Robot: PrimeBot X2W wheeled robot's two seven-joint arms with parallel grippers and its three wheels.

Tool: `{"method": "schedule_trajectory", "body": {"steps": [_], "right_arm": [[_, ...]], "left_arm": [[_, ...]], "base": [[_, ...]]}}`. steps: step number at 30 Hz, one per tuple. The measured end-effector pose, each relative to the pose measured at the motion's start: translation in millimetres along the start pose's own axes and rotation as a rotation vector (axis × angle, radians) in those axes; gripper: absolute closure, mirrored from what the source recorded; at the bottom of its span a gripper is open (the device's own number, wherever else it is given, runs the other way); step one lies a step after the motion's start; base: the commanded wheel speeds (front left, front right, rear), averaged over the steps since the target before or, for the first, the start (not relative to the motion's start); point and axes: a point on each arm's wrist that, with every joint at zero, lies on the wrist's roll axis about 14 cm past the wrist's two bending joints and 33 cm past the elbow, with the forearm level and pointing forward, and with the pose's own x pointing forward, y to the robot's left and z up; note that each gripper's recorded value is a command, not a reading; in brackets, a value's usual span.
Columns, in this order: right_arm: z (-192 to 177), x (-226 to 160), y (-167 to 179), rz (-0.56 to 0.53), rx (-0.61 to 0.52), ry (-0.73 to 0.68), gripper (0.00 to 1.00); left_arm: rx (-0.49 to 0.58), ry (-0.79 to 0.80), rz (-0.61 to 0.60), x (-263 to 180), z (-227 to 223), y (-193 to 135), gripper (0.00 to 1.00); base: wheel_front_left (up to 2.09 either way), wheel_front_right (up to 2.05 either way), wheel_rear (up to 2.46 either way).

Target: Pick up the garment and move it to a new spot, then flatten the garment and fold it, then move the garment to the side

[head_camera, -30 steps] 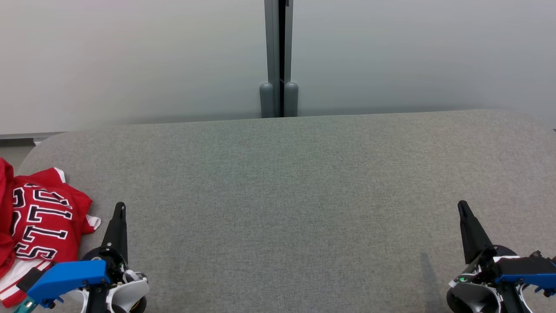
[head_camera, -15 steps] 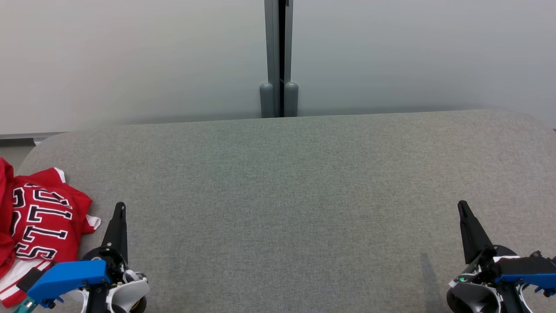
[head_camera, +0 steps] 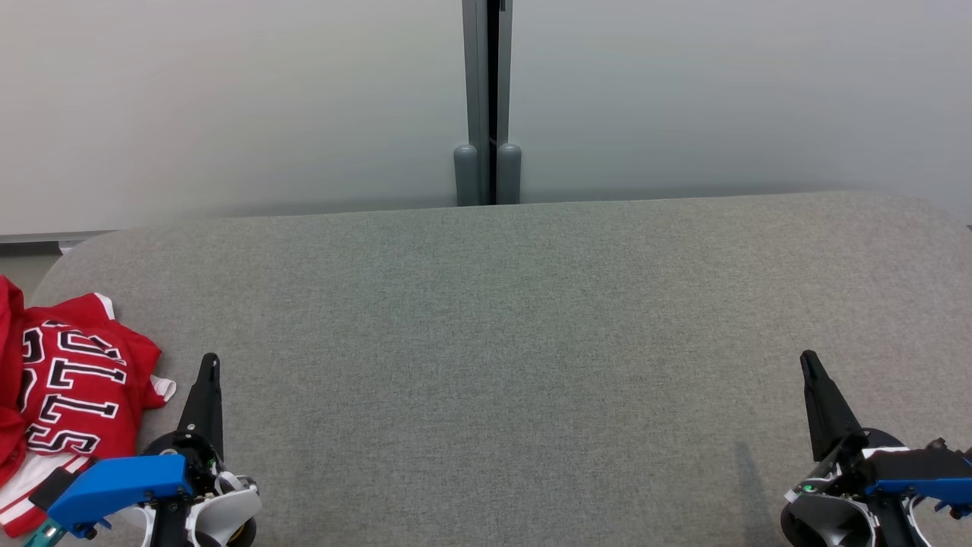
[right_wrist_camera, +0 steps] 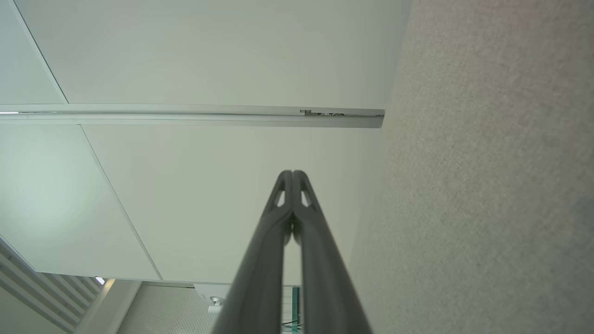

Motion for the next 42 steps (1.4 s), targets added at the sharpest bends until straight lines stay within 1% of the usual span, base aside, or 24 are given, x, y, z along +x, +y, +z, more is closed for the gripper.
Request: {"method": "schedule_trajectory", "body": {"steps": [20, 21, 25, 33, 38, 42], "right_arm": [[0, 0, 0, 0.000, 0.000, 0.000, 1.00], [0, 0, -1, -0.003, 0.000, 0.000, 0.00], [0, -7, -16, -0.048, 0.005, -0.006, 0.00], [-1, -6, -13, -0.038, -0.029, -0.024, 0.00], [1, -6, -10, -0.034, -0.115, -0.029, 0.00], [2, -5, -5, -0.023, -0.215, -0.032, 0.00]], "left_arm": [[0.000, 0.000, 0.000, 0, 0, 0, 1.00], [0.000, 0.000, 0.004, 0, 0, 1, 0.00], [-0.007, -0.002, 0.055, -9, -1, 19, 0.00], [0.010, -0.004, 0.037, -6, -6, 13, 0.00], [0.055, -0.006, 0.013, -3, -9, 4, 0.00], [0.128, -0.006, -0.001, -1, -8, -1, 0.00]], "base": [[0.00, 0.00, 0.00], [0.00, 0.00, 0.00], [0.00, 0.00, 0.00], [0.00, 0.00, 0.00], [0.00, 0.00, 0.00], [0.00, 0.00, 0.00]]}}
